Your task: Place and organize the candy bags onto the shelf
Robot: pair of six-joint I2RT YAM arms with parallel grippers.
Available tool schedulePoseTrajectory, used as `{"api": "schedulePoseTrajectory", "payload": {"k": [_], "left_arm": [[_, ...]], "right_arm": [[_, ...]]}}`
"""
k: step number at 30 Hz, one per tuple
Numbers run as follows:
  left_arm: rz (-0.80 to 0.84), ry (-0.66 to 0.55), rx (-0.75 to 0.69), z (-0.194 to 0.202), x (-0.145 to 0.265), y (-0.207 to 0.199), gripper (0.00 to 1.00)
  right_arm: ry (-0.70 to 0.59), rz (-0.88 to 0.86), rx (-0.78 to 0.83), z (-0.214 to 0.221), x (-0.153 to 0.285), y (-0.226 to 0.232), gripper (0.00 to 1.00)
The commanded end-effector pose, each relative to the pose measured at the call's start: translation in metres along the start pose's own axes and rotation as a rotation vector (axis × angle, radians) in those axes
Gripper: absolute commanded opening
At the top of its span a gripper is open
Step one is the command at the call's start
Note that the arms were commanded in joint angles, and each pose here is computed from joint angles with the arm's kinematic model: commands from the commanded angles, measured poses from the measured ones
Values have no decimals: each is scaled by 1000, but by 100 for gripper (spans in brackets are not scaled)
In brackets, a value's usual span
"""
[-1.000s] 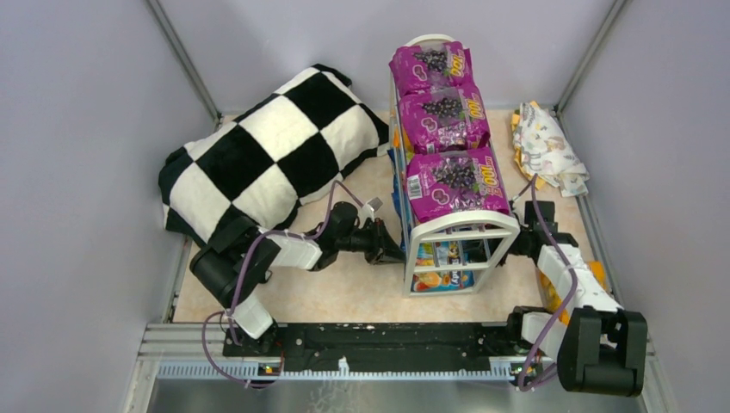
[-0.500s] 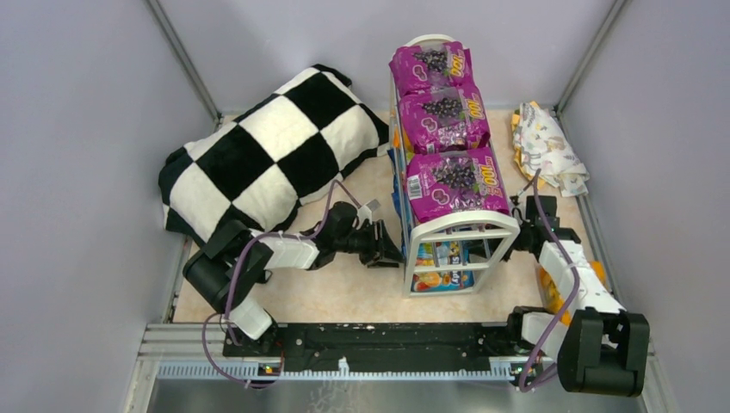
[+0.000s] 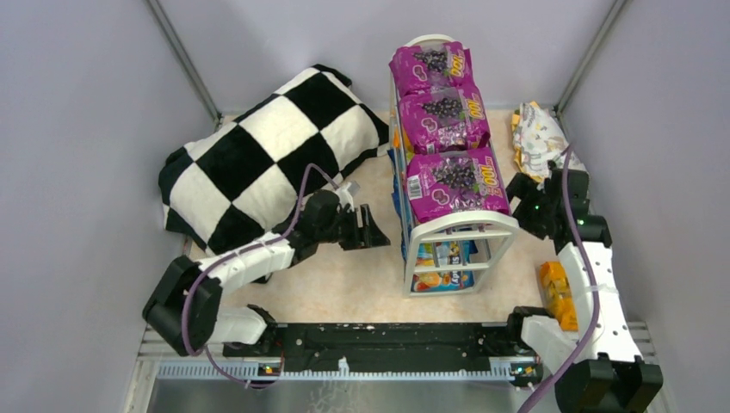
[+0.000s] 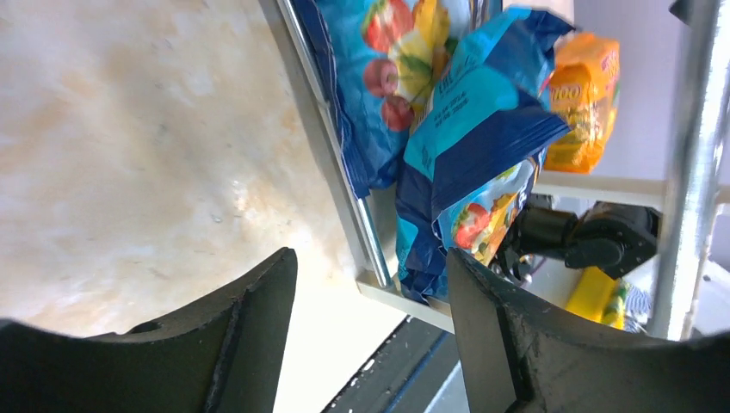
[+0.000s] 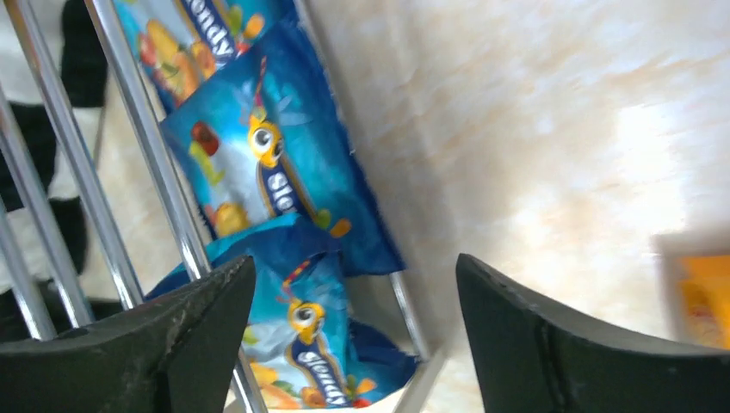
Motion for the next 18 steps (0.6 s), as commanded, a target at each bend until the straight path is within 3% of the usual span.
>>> {"api": "schedulePoseTrajectory", "payload": {"k": [1, 5, 9, 14, 18], "left_arm": [[-132, -95, -134, -21, 29, -2, 71], [-151, -146, -173, -26, 46, -7, 72], [-153, -181, -185, -26, 57, -11, 73], [-157, -201, -186, -24, 63, -10, 74], [-163, -191, -186, -22, 64, -8, 74]], "right_arm": [[-195, 273, 0, -24, 23, -16, 94], [-389, 575, -163, -42, 33, -36, 99], [-493, 813, -334, -41, 38, -55, 99], [-486, 950, -391, -35, 24, -89, 99], [-424, 1006, -527, -34, 19, -126, 99]]}}
Point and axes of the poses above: each gripper's point midway between its finger pads, its own x axis back along the fingers, its own y axis along the line the jaws close on, z = x × y, the point moved 8 cm from there along x, back along the fingers, and after that the axes turned 8 degrees about -x, right-handed, at the moved point
